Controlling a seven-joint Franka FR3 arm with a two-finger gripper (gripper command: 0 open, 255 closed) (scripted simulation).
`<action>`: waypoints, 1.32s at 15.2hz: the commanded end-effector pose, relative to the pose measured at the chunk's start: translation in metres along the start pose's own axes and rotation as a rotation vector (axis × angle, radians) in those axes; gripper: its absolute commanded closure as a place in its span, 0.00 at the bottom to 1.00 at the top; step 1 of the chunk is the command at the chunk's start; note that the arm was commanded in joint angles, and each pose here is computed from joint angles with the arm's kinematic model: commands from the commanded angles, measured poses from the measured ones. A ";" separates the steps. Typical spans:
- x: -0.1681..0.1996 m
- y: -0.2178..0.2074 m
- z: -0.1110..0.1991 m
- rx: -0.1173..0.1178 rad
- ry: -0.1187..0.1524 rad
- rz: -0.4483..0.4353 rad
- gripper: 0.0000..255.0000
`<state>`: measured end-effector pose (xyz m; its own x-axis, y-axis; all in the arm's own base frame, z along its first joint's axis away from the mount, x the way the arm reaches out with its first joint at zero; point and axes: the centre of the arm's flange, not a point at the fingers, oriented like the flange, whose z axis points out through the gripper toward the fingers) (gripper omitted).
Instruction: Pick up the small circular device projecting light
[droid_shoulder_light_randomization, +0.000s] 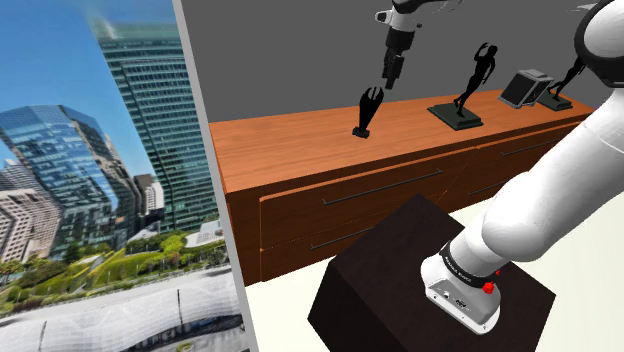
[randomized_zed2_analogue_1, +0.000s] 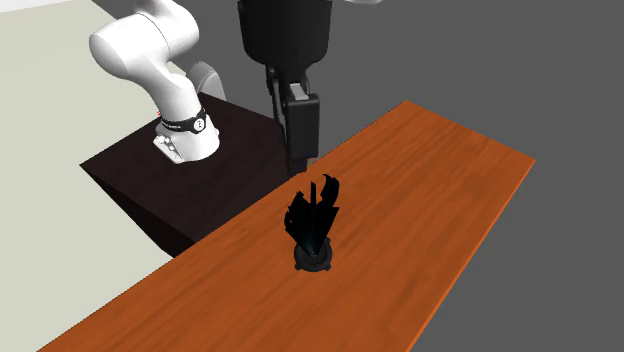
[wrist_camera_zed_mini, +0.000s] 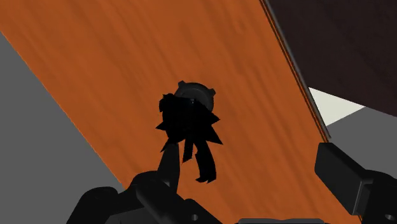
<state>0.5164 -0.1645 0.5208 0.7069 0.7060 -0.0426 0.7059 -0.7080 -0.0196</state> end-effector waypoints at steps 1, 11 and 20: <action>0.014 0.025 0.003 -0.004 -0.002 -0.064 0.00; 0.023 0.040 0.044 -0.006 -0.002 -0.099 0.00; 0.023 0.040 0.045 -0.006 -0.002 -0.099 1.00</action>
<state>0.5593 -0.1775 0.4751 0.6333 0.7728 -0.0422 0.7729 -0.6343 -0.0162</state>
